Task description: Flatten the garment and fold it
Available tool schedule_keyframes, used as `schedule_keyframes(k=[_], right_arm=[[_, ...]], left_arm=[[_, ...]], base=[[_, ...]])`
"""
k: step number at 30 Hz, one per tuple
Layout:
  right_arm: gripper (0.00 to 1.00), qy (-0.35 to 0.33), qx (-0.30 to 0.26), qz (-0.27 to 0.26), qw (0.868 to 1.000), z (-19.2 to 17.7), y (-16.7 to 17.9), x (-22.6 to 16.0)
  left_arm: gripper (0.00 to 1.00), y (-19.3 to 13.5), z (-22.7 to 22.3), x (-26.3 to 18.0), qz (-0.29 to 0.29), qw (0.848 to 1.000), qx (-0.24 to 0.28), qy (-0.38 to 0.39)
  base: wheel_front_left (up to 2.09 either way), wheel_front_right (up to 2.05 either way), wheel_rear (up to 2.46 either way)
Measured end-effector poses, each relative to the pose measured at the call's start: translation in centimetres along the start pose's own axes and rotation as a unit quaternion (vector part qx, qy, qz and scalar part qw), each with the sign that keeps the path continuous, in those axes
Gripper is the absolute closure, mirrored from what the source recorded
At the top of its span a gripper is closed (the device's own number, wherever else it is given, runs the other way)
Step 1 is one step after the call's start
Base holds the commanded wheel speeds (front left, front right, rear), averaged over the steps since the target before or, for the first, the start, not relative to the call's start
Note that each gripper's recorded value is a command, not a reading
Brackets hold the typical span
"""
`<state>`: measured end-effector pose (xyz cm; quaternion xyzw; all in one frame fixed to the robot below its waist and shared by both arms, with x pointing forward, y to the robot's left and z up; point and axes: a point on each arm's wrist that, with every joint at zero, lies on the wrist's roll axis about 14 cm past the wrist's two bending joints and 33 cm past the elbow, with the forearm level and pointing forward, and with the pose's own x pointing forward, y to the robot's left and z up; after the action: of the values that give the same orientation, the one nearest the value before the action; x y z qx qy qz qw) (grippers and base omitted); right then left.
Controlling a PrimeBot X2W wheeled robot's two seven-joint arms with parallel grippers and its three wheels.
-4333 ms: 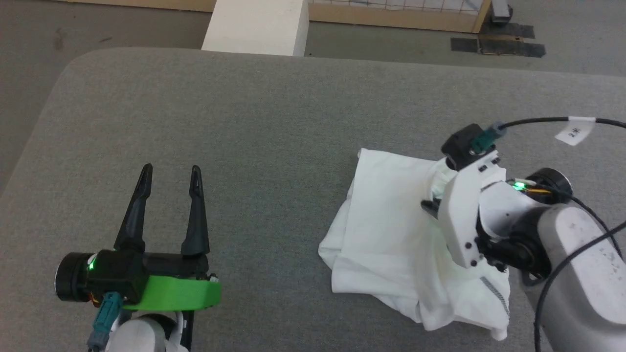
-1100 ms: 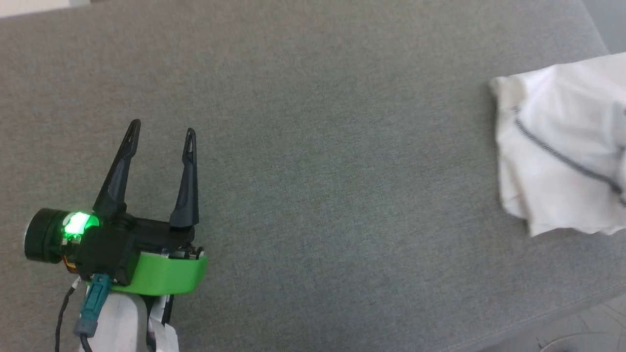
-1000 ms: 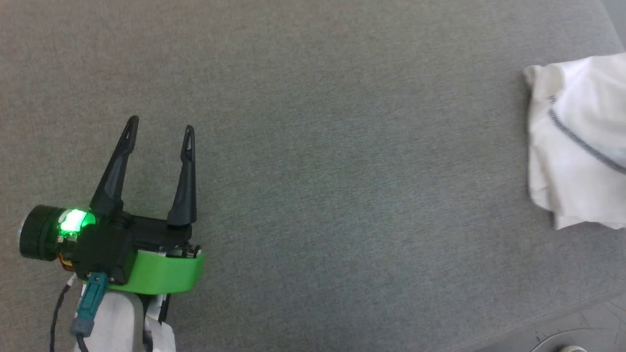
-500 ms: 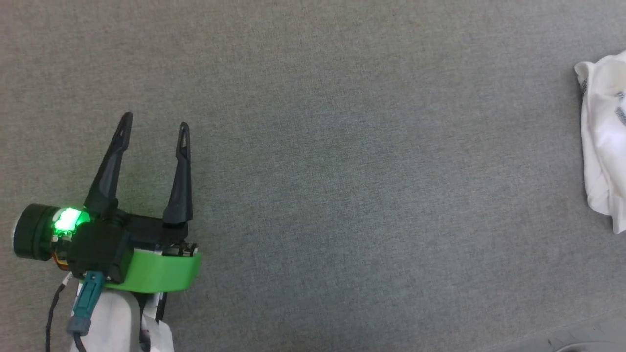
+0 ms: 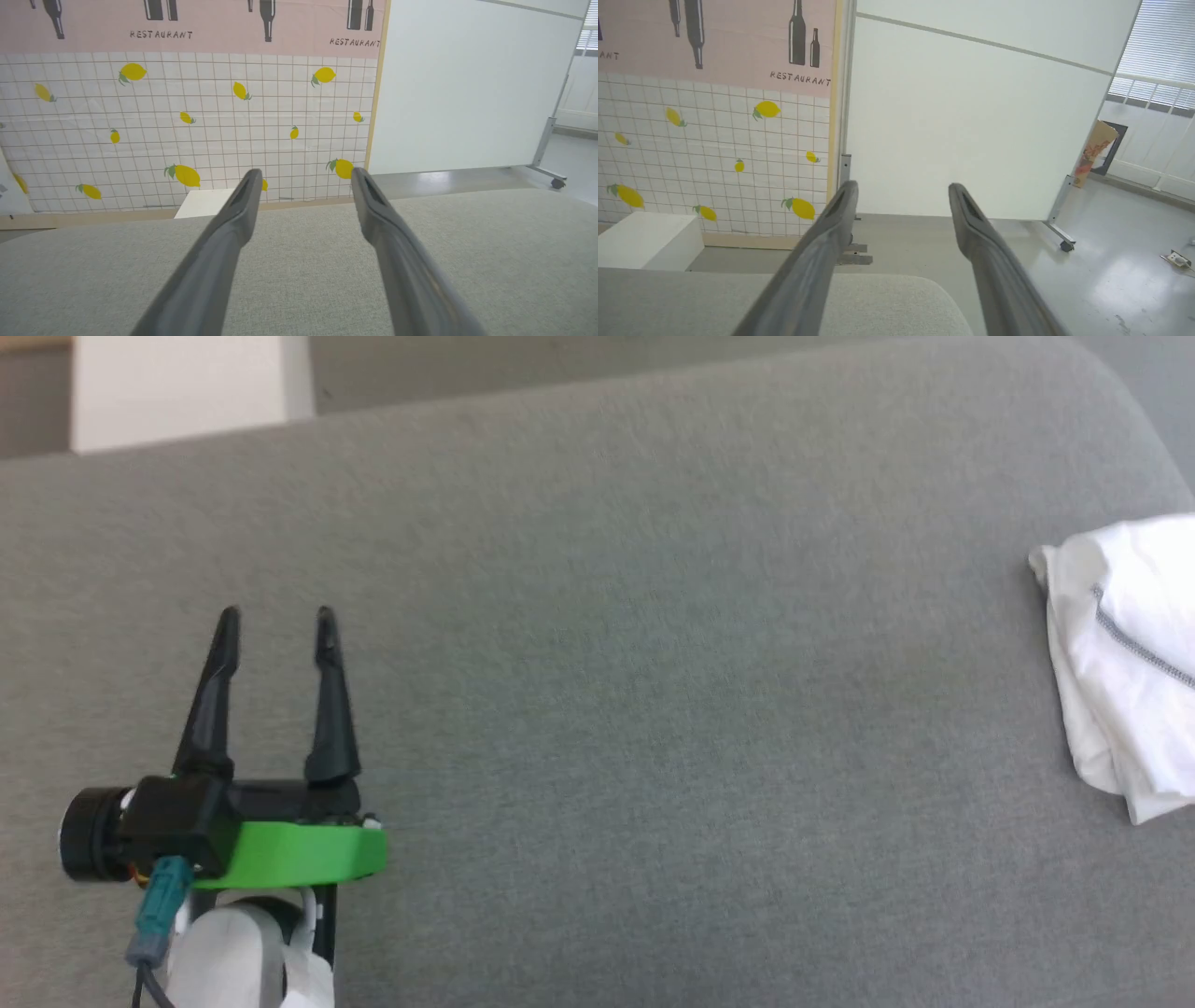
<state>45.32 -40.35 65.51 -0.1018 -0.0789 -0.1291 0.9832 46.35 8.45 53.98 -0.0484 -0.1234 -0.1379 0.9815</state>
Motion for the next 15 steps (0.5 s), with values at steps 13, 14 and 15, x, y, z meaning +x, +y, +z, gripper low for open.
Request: schedule_keyframes(k=[13,14,15], right_arm=[[0.00,-0.166,0.196,0.023,0.966,4.0,11.5,-8.6],[0.00,-0.164,0.193,0.029,0.967,3.8,12.2,-9.1],[0.00,-0.160,0.191,0.034,0.968,3.5,12.7,-9.4]], left_arm=[[0.00,5.0,5.6,-4.6,0.108,0.993,0.018,-0.035],[0.00,5.2,5.7,-5.0,0.113,0.993,0.019,-0.034],[0.00,5.4,5.7,-5.3,0.118,0.992,0.019,-0.033]], base=[[0.00,0.00,0.00],[0.00,0.00,0.00],[0.00,0.00,0.00]])
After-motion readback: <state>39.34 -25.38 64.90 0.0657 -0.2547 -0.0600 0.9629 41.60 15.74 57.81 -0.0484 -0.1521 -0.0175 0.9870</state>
